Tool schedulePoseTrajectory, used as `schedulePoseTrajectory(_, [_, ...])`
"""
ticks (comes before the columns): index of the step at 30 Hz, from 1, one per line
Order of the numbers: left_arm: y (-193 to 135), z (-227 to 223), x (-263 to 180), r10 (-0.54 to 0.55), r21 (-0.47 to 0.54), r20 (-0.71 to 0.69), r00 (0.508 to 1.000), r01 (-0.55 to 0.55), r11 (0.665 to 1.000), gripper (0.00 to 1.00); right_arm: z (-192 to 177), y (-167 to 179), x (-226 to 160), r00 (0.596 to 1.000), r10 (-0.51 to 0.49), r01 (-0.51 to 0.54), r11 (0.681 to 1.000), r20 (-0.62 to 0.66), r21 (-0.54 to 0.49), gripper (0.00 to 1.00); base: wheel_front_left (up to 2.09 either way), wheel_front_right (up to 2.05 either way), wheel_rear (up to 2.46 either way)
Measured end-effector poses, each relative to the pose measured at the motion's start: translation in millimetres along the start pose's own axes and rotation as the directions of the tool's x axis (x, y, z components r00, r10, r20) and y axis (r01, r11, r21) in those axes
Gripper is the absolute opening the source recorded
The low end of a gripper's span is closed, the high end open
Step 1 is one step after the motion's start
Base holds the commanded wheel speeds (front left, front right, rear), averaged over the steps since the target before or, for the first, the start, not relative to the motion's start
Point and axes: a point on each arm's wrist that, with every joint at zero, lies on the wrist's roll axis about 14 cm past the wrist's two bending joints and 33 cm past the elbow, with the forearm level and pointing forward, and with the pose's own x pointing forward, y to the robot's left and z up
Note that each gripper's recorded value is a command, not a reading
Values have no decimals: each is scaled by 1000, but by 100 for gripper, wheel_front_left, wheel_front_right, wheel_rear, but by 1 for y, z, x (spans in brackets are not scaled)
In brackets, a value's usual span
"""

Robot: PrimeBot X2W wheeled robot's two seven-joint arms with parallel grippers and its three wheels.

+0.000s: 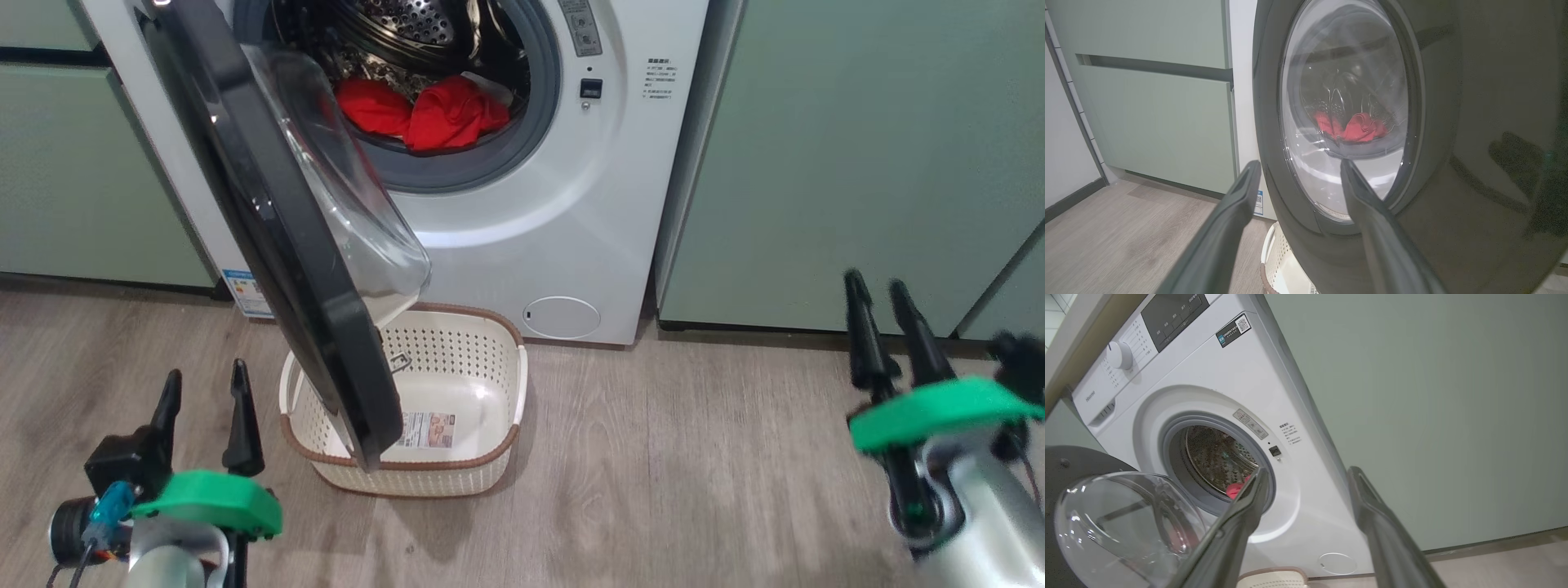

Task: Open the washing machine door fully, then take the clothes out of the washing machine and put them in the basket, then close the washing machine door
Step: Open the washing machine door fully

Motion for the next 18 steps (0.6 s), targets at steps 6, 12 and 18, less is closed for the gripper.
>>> schedulePoseTrajectory(6, [1, 0, 0, 1, -2, 0, 1000, -1, 1000, 100, -16, -4, -33, 999, -35, 36, 985, 7, -167, 100, 0, 0, 0])
schedulePoseTrajectory(12, [0, -1, -1, -2, -11, -4, 1000, 2, 1000, 100, -27, 0, -47, 999, -21, 13, 959, -26, -285, 100, 0, 0, 0])
schedulePoseTrajectory(18, [-3, -4, 0, -10, -10, -12, 1000, 10, 1000, 100, -46, 7, -56, 996, 8, -42, 928, -93, -370, 100, 0, 0, 0])
